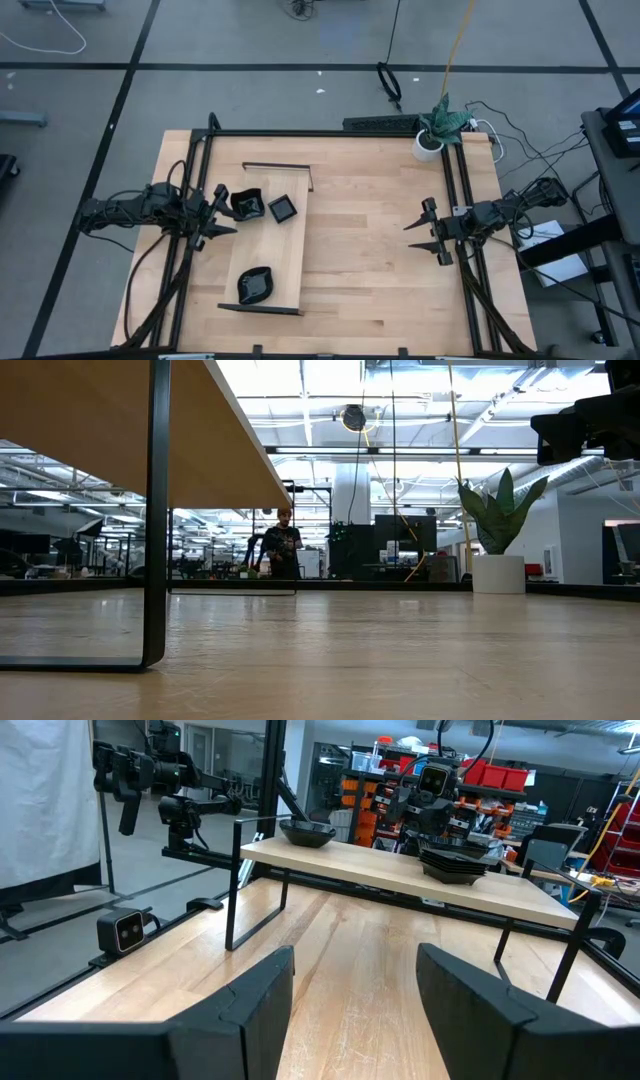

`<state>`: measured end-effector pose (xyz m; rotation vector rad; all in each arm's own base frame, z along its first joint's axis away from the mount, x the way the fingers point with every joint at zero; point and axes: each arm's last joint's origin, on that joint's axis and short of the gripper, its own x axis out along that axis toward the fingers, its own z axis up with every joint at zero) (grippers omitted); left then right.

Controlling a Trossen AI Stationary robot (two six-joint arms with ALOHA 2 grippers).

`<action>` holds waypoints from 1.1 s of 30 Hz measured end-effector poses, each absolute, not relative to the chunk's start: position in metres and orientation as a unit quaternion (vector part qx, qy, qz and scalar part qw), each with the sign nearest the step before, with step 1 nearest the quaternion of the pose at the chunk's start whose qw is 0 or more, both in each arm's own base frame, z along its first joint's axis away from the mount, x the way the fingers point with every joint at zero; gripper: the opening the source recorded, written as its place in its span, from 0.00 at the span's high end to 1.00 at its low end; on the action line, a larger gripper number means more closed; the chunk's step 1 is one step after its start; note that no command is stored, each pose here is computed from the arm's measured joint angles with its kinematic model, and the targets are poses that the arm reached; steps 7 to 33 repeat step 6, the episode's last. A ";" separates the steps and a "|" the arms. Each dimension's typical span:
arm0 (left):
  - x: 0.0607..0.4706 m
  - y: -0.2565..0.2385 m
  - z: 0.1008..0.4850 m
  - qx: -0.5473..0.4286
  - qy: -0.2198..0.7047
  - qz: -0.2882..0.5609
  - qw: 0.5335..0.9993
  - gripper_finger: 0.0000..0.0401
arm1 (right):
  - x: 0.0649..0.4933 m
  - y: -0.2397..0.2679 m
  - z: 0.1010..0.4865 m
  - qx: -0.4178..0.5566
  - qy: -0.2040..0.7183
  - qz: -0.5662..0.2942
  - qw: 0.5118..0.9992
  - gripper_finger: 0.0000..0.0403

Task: Pick & Place Mini shaped plates
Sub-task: Return to Home Position

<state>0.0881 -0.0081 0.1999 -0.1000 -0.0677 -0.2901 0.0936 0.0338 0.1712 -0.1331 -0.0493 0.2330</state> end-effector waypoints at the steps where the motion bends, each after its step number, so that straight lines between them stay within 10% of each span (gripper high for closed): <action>1: 0.088 -0.008 0.200 -0.050 -0.034 -0.145 0.988 0.57 | 0.094 0.034 0.171 -0.066 -0.025 0.116 0.991 0.51; 33: 0.088 -0.008 0.200 -0.050 -0.034 -0.145 0.988 0.57 | 0.094 0.034 0.171 -0.066 -0.025 0.116 0.991 0.51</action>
